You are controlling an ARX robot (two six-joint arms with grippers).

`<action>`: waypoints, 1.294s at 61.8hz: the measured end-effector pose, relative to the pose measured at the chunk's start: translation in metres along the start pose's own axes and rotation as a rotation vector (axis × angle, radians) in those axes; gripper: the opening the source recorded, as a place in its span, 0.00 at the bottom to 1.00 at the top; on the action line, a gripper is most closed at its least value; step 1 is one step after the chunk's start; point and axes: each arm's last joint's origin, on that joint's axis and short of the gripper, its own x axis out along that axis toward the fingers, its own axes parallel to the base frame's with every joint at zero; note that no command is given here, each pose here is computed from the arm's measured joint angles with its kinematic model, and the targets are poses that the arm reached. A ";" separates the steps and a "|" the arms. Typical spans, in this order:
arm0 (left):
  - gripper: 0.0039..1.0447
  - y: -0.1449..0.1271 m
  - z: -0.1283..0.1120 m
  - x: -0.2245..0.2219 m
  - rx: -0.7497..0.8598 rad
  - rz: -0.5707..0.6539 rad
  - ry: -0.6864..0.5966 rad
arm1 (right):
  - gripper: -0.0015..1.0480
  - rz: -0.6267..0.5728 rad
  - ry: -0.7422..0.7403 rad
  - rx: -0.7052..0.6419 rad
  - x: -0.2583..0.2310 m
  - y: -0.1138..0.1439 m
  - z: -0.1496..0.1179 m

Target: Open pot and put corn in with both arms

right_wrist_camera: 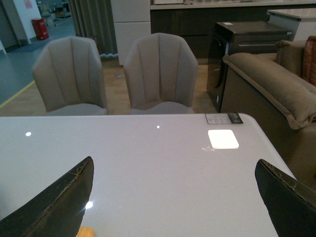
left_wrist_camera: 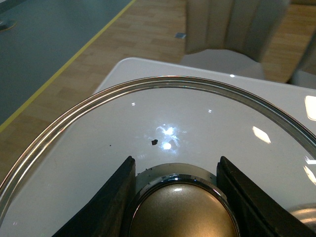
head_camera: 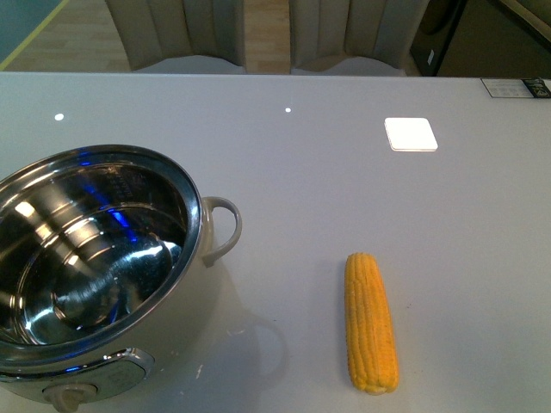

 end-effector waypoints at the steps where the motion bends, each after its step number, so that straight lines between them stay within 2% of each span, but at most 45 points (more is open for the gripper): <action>1: 0.41 0.007 -0.002 0.003 -0.010 0.017 0.003 | 0.91 0.000 0.000 0.000 0.000 0.000 0.000; 14: 0.41 0.062 -0.031 0.025 -0.093 0.162 0.038 | 0.91 0.000 0.000 0.000 0.000 0.000 0.000; 37: 0.41 0.103 -0.099 0.072 -0.166 0.277 0.129 | 0.91 0.000 0.000 0.000 0.000 0.000 0.000; 50: 0.41 0.108 -0.121 0.096 -0.153 0.291 0.151 | 0.91 0.000 0.000 0.000 0.000 0.000 0.000; 80: 0.41 0.083 -0.167 0.140 -0.120 0.207 0.190 | 0.91 0.000 0.000 0.000 0.000 0.000 0.000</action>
